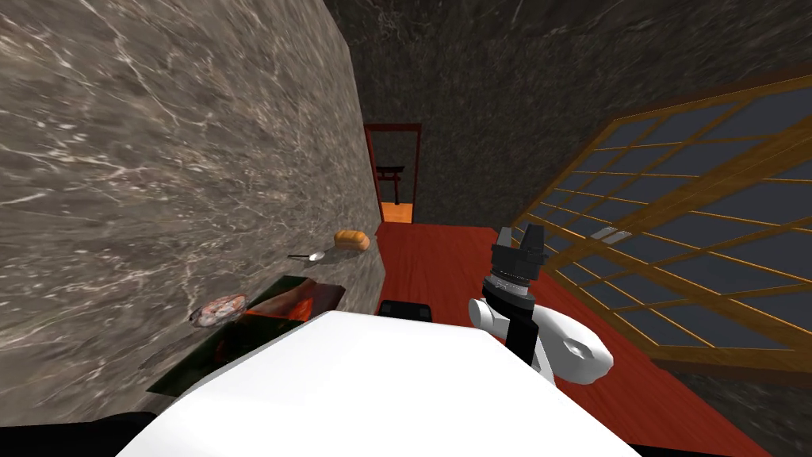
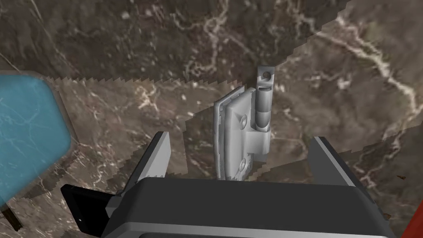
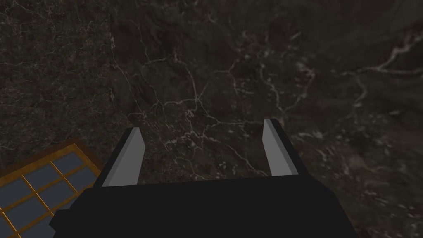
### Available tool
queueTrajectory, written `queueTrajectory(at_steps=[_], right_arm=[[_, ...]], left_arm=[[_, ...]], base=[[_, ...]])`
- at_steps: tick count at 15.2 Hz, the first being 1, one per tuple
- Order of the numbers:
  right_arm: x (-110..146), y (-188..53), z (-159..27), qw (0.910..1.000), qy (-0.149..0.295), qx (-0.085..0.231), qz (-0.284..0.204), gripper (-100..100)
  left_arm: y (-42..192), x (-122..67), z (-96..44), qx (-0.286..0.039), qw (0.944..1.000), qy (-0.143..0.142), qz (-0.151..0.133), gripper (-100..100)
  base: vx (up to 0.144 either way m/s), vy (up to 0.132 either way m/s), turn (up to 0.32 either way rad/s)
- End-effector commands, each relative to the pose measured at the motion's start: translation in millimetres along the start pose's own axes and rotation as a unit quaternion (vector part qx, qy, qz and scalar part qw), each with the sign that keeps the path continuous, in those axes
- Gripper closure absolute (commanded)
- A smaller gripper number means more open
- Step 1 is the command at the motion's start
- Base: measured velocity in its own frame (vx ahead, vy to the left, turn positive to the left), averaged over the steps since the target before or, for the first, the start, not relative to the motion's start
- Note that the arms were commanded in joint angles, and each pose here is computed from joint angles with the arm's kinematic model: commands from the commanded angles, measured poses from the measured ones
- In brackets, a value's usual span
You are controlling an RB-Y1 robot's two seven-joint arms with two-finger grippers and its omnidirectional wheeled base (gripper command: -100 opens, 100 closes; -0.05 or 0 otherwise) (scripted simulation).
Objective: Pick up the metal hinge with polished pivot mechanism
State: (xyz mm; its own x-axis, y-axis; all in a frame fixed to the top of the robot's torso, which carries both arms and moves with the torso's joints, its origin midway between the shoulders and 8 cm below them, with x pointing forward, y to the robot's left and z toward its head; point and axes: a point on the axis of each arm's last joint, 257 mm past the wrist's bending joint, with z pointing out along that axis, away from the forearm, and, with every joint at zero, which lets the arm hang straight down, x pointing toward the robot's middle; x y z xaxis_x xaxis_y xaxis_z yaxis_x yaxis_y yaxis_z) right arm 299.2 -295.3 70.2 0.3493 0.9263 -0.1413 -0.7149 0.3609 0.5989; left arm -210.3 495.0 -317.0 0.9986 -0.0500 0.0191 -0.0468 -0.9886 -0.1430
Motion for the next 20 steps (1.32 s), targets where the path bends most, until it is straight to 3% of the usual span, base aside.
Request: queueTrajectory(at_steps=[1, 4, 5, 8, 11, 12, 13, 17, 20], right_arm=[[0.0, 0.0, 0.0, 1.0000, 0.000, 0.000, 0.000, 0], [0.0, 0.0, 0.0, 1.0000, 0.000, 0.000, 0.000, 0], [0.0, 0.0, 0.0, 1.0000, 0.000, 0.000, 0.000, 0], [0.0, 0.0, 0.0, 1.0000, 0.000, 0.000, 0.000, 0], [0.0, 0.0, 0.0, 1.0000, 0.000, 0.000, 0.000, 0], [0.0, 0.0, 0.0, 1.0000, 0.000, 0.000, 0.000, 0], [0.0, 0.0, 0.0, 1.0000, 0.000, 0.000, 0.000, 0], [0.0, 0.0, 0.0, 1.0000, 0.000, 0.000, 0.000, 0], [0.0, 0.0, 0.0, 1.0000, 0.000, 0.000, 0.000, 0]], left_arm=[[7.9, -17.1, -1.3, -0.016, 0.9996, -0.016, -0.019, -100], [16.8, -30.8, -4.9, -0.030, 0.9984, -0.030, -0.037, -100], [12.6, -23.0, -2.5, -0.022, 0.9991, -0.023, -0.027, -100], [16.4, -28.9, 13.3, -0.025, 0.9988, -0.023, -0.035, -100], [18.1, -30.7, 21.6, -0.026, 0.9987, -0.023, -0.037, -100], [17.4, -29.7, 17.5, -0.025, 0.9988, -0.023, -0.036, -100], [17.5, -30.0, 18.2, -0.025, 0.9987, -0.023, -0.037, 100], [18.4, -30.3, 18.1, -0.027, 0.9987, -0.024, -0.037, 100], [15.0, -26.8, 5.2, -0.024, 0.9989, -0.024, -0.032, 100]], base=[[0.080, 0.048, -0.073], [0.055, 0.026, -0.050], [0.032, 0.022, -0.029], [-0.004, 0.004, -0.047], [-0.018, 0.000, -0.033], [-0.008, 0.000, -0.009], [0.000, 0.000, 0.000], [0.000, 0.000, 0.000], [0.012, -0.003, 0.052]])
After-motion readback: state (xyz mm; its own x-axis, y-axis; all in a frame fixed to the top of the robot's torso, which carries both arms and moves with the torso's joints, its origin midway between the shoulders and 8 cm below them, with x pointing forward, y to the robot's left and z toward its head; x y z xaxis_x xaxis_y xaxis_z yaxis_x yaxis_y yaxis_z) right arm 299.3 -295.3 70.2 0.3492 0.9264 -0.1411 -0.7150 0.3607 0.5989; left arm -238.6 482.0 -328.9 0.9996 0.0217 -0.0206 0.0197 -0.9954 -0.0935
